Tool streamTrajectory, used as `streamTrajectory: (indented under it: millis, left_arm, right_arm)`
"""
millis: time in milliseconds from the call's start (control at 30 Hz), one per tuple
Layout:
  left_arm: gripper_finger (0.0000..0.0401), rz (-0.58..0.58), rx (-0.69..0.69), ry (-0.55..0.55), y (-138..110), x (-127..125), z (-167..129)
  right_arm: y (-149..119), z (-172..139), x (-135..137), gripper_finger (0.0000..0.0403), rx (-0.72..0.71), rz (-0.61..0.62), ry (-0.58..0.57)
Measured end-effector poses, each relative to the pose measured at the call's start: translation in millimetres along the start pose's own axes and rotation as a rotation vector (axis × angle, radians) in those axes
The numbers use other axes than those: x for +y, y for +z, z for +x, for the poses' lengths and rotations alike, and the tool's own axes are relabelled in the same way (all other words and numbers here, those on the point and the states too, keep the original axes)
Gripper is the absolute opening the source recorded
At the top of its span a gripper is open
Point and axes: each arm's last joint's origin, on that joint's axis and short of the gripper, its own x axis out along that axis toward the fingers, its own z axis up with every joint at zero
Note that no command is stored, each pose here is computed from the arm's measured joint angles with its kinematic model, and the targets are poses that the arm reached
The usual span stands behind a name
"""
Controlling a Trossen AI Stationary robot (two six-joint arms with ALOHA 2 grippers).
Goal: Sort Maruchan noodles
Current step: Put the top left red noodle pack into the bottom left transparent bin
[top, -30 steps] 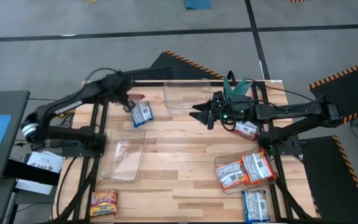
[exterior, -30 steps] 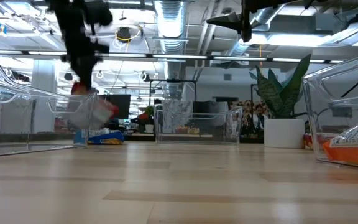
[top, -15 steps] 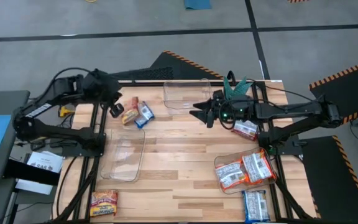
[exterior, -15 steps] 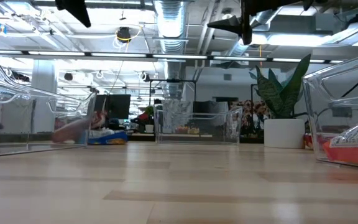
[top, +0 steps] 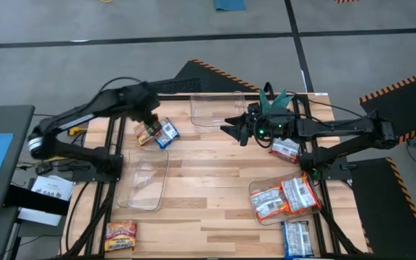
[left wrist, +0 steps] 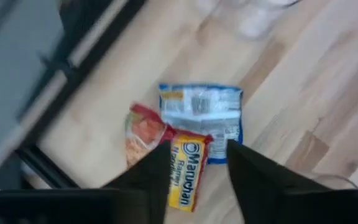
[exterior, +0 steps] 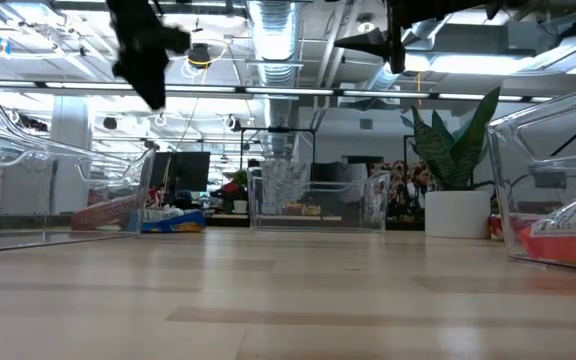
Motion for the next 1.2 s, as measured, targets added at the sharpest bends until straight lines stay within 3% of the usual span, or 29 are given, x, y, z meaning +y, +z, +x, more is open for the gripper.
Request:
streamTrajectory:
  millis: [200,333,467,633,800,1200]
  left_arm:
    - [0.0248,-0.178,0.253,-0.066,11.7,-11.3,64.1]
    - [0.0275,-0.236,0.312,0.054,12.5,-28.5,91.7]
    - [0.0275,-0.347,0.258,0.257,6.5,-43.3,104.0]
    - [0.027,-0.488,0.213,0.262,-10.6,-57.0,121.5]
    - [0.0264,-0.602,0.228,0.304,-36.2,-53.3,140.6]
    - [0.022,-0.731,0.042,0.409,-39.8,-46.0,153.0]
  right_arm:
    - [-0.4,0.0,0.4,0.0324,0.002,0.01,0.003]
    - [-0.4,0.0,0.4,0.0324,0.003,0.018,0.003]
    - [-1.4,0.0,-0.3,0.0324,0.013,0.016,-0.005]
    - [-3.8,-0.1,-2.1,0.0324,0.037,0.013,-0.024]
    - [-5.7,-0.2,-3.6,0.0324,0.057,0.008,-0.039]
    - [-6.9,-0.3,-3.8,0.0324,0.076,0.01,-0.032]
